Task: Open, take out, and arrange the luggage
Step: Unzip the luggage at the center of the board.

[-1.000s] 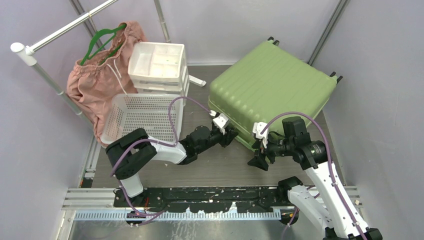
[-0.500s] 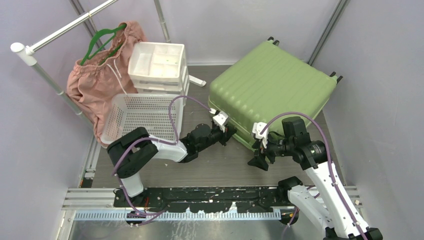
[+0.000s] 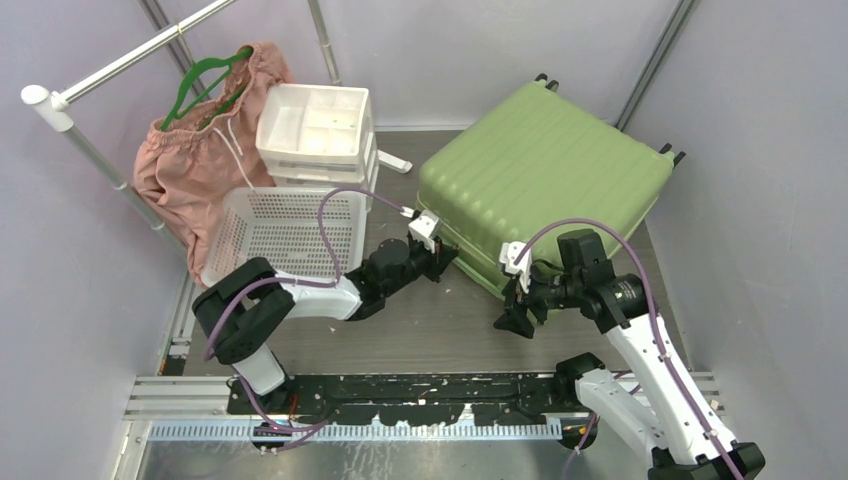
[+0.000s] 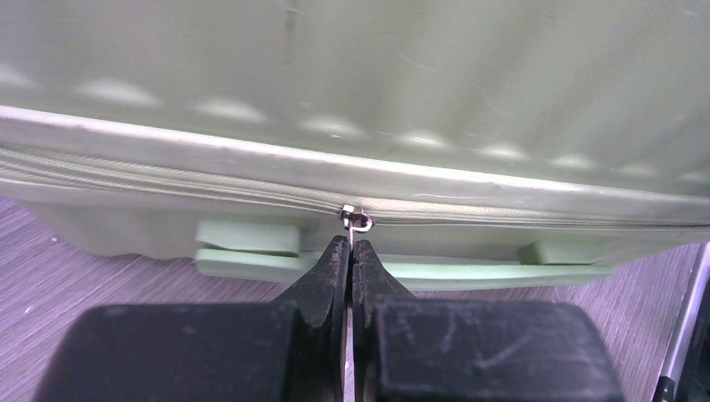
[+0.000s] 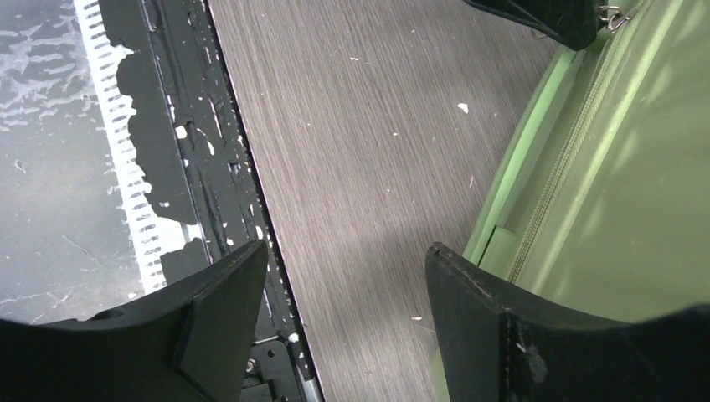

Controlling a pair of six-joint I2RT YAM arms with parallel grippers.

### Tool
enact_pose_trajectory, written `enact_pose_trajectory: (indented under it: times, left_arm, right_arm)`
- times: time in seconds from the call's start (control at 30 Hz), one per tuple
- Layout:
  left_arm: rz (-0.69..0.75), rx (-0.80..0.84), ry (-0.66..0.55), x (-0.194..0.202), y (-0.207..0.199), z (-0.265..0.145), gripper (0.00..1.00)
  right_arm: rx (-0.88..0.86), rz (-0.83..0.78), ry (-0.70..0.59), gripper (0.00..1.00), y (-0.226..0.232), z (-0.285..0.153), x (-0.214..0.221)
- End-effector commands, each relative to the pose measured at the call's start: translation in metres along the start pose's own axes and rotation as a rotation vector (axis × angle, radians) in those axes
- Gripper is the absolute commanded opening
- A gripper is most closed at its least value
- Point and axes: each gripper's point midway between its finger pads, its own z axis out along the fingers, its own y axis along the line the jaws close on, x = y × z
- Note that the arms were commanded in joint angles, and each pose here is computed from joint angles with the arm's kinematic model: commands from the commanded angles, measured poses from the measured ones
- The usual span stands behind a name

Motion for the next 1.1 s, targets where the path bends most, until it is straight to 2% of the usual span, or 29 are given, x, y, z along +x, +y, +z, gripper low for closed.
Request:
enact_pose_trajectory:
  times: [0.0, 0.17, 0.33, 0.37, 0.47, 0.7, 0.83, 1.07]
  left_arm:
    - [-0.039, -0.092, -0.078, -0.031, 0.033, -0.009, 0.0]
    - [-0.052, -0.112, -0.052, -0.036, 0.051, -0.013, 0.0]
    - [-0.053, -0.122, -0.047, -0.041, 0.062, -0.014, 0.0]
    - [-0.054, -0.121, -0.047, -0.041, 0.063, -0.015, 0.0]
    - [-0.056, -0.119, -0.048, -0.041, 0.064, -0.016, 0.0]
    - [-0.062, -0.116, -0.059, -0.041, 0.067, -0.019, 0.0]
    - [-0.071, -0.12, -0.069, -0.04, 0.07, -0.02, 0.0]
    - [-0.065, -0.123, -0.1, -0.041, 0.078, -0.022, 0.0]
  right_arm:
    - [0.001, -0.05, -0.04, 0.74, -0.006, 0.005, -0.019]
    - [0.046, -0.152, 0.044, 0.73, -0.021, 0.026, -0.032]
    - [0.19, -0.206, 0.178, 0.7, -0.056, 0.06, -0.043]
    - [0.227, -0.205, 0.206, 0.66, -0.065, 0.068, -0.042]
    - [0.333, -0.193, 0.234, 0.62, -0.085, 0.08, -0.04]
    - [0.557, -0.213, 0.287, 0.61, -0.121, 0.086, -0.032]
    - [0.58, -0.195, 0.325, 0.6, -0.125, 0.093, -0.02]
    - [0.612, -0.175, 0.409, 0.52, -0.128, 0.103, 0.007]
